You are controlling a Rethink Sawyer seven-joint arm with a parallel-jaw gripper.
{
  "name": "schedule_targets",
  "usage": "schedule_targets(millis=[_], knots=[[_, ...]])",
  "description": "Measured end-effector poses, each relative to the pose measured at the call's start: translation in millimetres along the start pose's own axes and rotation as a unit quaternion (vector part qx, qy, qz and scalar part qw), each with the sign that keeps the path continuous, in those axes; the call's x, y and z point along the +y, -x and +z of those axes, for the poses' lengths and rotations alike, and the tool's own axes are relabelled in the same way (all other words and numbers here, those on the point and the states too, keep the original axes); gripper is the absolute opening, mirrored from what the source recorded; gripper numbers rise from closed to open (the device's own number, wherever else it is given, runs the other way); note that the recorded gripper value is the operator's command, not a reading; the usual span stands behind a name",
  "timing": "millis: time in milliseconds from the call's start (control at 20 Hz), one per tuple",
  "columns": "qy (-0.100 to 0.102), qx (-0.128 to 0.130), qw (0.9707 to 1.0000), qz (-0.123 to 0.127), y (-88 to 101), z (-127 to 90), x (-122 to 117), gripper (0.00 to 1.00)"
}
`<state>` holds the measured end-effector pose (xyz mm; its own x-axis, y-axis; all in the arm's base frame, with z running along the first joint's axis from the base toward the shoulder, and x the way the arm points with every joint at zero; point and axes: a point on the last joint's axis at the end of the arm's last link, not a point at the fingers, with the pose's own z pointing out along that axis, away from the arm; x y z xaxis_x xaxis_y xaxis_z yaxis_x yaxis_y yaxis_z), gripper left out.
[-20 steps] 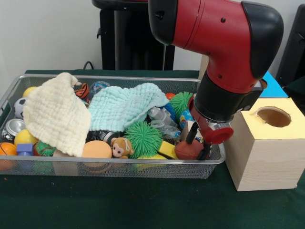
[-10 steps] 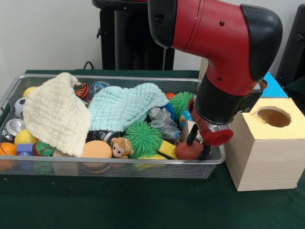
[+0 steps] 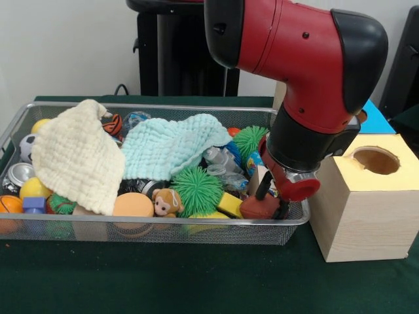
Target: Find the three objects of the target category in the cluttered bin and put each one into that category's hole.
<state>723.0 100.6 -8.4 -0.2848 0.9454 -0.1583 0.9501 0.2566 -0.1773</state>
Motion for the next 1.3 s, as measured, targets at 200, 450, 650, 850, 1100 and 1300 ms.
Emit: schedule_targets(millis=[200,450,650,850,1100,1300], knots=[[0.000,-0.001,1.0000,-0.001,-1.0,-0.2,0.1,1.00],[0.002,-0.006,1.0000,-0.003,-2.3,-0.1,0.1,1.00],[0.003,-0.010,0.9999,-0.005,-3.1,0.2,0.0,1.00],[0.003,-0.012,0.9999,-0.005,-3.1,1.7,-0.5,1.00],[0.005,-0.015,0.9999,-0.006,-2.9,6.6,-1.5,1.00],[0.007,-0.016,0.9998,-0.006,-2.7,7.7,-2.2,1.00]])
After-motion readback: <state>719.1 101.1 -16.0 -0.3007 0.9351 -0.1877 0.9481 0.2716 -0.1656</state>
